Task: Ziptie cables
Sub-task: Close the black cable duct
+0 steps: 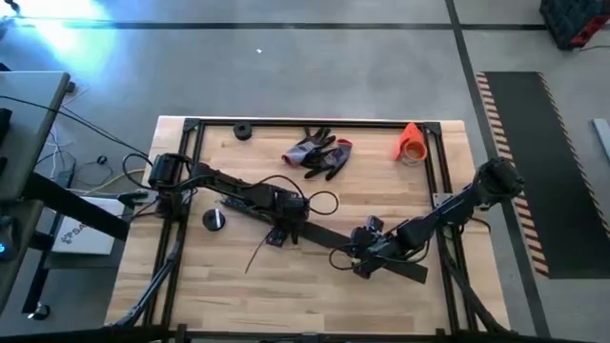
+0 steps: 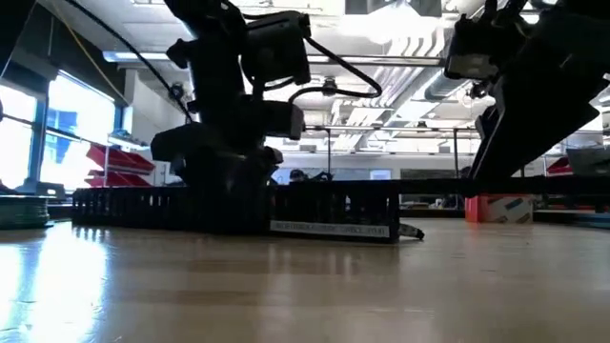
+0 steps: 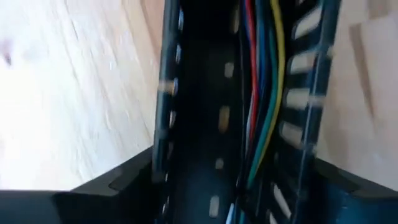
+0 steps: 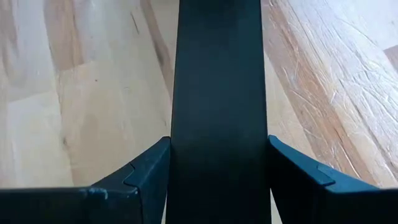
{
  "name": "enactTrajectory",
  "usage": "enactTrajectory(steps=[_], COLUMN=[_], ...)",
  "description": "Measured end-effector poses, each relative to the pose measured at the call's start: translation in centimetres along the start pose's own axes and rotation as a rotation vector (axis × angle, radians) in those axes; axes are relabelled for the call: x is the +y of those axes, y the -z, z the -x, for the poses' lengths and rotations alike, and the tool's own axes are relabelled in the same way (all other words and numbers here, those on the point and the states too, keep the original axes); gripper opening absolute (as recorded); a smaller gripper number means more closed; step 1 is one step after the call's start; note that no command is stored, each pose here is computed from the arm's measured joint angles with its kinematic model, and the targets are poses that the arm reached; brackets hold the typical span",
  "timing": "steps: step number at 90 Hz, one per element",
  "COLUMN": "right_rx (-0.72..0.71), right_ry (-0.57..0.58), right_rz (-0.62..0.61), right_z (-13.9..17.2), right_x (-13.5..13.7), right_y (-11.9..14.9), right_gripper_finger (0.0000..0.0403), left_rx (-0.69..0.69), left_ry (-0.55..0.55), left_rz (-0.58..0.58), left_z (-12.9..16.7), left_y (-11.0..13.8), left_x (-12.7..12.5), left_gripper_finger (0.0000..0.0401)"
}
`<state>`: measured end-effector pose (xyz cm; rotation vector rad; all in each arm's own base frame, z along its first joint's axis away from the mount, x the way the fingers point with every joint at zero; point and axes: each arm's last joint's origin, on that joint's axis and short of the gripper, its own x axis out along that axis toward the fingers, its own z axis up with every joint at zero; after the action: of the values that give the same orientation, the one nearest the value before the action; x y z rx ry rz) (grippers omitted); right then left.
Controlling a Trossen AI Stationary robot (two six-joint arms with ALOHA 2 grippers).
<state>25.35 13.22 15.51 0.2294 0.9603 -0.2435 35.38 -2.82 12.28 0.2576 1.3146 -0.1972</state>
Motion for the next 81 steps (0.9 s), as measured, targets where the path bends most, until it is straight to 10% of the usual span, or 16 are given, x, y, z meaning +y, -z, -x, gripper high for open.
enactTrajectory(steps=[24, 81], right_rx=[0.016, 0.041], right_ry=[0.007, 0.021], right_rz=[0.017, 0.037], right_z=[-0.4, -0.3], right_x=[-0.8, -1.0], right_y=[-0.6, -0.4], right_gripper_finger=[0.0203, 0.0203], left_rx=[-0.039, -0.065], left_ry=[-0.021, -0.032], left_rz=[0.010, -0.080], left_z=[0.0, 1.5], left_y=[-0.4, -2.3], left_x=[0.1, 0.1], left_gripper_finger=[0.0207, 0.0258])
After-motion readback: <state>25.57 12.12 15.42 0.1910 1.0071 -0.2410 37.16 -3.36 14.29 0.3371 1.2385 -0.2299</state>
